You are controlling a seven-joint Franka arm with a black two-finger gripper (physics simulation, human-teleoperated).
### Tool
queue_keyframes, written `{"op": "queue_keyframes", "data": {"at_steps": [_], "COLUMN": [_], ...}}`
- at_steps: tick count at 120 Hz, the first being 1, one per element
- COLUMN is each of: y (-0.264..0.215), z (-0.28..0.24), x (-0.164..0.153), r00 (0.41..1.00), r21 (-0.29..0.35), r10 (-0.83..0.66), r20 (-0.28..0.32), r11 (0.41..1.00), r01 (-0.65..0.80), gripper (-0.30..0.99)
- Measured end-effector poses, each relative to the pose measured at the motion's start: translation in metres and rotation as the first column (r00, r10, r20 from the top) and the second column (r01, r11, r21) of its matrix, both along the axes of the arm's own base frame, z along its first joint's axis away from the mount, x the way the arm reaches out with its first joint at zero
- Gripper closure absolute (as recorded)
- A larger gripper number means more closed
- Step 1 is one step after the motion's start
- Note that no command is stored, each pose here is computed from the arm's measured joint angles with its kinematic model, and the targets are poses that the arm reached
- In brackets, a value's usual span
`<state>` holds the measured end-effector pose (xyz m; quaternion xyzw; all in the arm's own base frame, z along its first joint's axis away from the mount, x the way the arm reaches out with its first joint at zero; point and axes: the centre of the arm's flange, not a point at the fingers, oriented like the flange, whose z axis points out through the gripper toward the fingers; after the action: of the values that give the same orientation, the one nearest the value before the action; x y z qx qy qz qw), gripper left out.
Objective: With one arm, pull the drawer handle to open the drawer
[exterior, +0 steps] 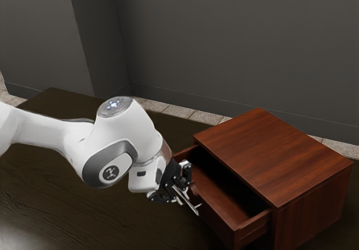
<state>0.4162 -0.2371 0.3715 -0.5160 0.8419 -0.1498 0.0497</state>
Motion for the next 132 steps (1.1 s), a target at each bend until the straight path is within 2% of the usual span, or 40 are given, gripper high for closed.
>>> {"op": "queue_keyframes", "data": {"at_steps": [101, 124, 132], "y": [0.026, 0.029, 0.031], "z": [0.006, 0.015, 0.032], "x": [-0.042, -0.047, -0.051], "r00": [1.0, 1.0, 0.998], "r21": [0.011, 0.007, -0.005], "r10": [0.003, 0.004, 0.004], "r20": [0.015, 0.028, 0.055], "r11": [1.0, 1.0, 1.0], "r01": [-0.003, -0.004, -0.003], "gripper": [0.66, 0.66, 0.65]}}
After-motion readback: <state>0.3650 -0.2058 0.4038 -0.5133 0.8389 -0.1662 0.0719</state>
